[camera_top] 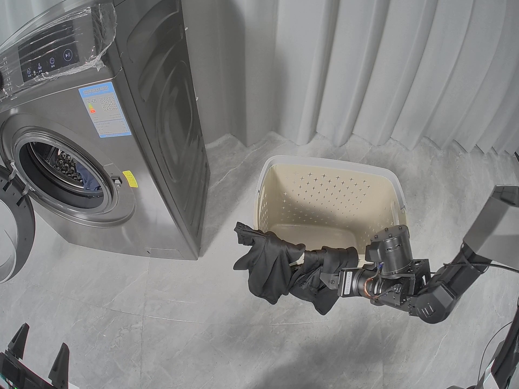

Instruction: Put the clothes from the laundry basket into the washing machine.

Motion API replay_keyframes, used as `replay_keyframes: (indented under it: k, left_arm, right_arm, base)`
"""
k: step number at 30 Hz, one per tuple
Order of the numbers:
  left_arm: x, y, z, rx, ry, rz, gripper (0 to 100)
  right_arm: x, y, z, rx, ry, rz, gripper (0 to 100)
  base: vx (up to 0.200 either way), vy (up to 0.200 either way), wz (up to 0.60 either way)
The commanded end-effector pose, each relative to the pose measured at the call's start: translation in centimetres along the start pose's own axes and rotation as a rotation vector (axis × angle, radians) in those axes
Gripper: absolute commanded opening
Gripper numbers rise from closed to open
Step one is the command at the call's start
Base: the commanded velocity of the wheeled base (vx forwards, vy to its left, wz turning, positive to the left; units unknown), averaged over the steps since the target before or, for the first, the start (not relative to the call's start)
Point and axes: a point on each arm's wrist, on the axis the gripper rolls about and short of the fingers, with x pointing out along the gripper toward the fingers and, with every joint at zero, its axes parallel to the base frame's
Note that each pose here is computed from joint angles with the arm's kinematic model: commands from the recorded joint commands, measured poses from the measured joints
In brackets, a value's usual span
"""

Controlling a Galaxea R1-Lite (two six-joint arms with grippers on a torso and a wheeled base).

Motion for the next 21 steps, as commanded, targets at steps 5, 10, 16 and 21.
replay_keyframes:
  k: [5, 10, 16, 21]
  left_arm:
    - [0.0, 0.0, -0.5, 0.000, 0.001, 0.001, 100]
    - [0.0, 0.0, -0.5, 0.000, 0.000, 0.001, 100]
    - [0.0, 0.0, -0.5, 0.000, 0.000, 0.001, 100]
    - [0.0, 0.0, -0.5, 0.000, 0.000, 0.001, 100]
  right_arm:
    - [4.4, 0.2, -0.8, 0.003, 0.033, -0.024, 100]
    - [6.5, 0.2, -1.0, 0.034, 0.031, -0.030, 100]
    - [8.0, 0.2, -0.6, 0.063, -0.003, -0.026, 100]
    - [9.0, 0.0, 0.0, 0.075, -0.031, -0.027, 100]
  base:
    - [0.000, 0.000, 0.00]
    - [0.000, 0.000, 0.00]
    - [0.000, 0.000, 0.00]
    - [0.000, 0.000, 0.00]
